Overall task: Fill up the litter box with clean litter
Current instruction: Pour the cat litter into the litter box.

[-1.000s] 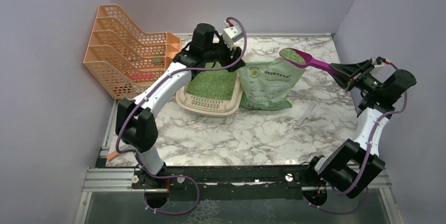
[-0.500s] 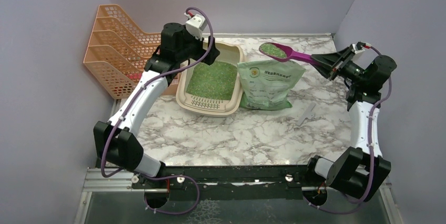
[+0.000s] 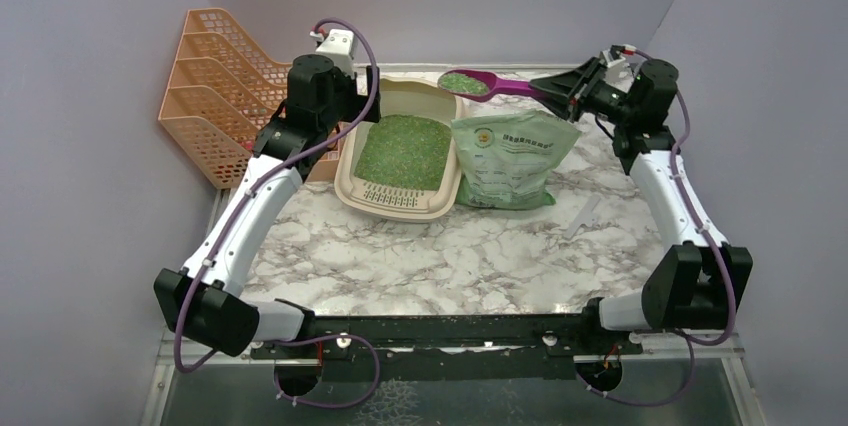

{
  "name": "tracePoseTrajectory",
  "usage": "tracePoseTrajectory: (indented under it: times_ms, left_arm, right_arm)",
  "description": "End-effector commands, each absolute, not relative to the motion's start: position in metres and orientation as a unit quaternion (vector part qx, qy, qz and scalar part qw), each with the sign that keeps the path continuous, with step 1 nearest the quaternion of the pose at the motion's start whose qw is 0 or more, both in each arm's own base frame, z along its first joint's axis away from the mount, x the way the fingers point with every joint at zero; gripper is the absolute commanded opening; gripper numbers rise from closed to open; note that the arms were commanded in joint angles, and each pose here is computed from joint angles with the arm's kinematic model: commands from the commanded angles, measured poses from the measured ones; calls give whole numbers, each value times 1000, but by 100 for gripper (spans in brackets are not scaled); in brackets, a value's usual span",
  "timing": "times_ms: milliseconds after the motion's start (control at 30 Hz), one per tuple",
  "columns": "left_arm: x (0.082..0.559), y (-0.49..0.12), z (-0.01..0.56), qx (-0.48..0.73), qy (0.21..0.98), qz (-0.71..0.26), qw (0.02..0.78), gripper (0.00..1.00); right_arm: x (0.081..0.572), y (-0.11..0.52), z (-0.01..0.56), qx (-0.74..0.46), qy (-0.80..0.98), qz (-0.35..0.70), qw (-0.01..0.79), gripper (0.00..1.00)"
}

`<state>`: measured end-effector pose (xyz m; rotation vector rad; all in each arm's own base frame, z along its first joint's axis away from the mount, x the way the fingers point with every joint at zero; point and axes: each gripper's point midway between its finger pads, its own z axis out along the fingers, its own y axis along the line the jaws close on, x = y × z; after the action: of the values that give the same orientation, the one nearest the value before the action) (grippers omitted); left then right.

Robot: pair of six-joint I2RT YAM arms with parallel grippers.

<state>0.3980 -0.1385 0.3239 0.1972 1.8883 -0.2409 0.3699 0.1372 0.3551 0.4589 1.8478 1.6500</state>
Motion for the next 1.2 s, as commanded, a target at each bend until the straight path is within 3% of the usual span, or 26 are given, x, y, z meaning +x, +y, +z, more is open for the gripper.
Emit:
tracePoseTrajectory:
  times_ms: [0, 167, 500, 833, 1167]
  left_arm:
    - [391, -96, 339, 19, 806, -20, 591, 99]
    - [385, -74, 357, 2, 800, 29, 599, 99]
    - [381, -70, 352, 6, 804, 40, 593, 99]
    - [385, -74, 345, 12, 809, 39, 586, 99]
    - [387, -78, 344, 20, 810, 31, 586, 99]
  right_arm:
    - [394, 160, 356, 158, 714, 596, 333, 1]
    - [407, 206, 340, 132, 736, 587, 310, 1]
    - [422, 266, 303, 91, 791, 535, 283, 1]
    - [421, 274, 295, 84, 796, 530, 280, 1]
    - [460, 273, 293, 118, 801, 502, 306, 1]
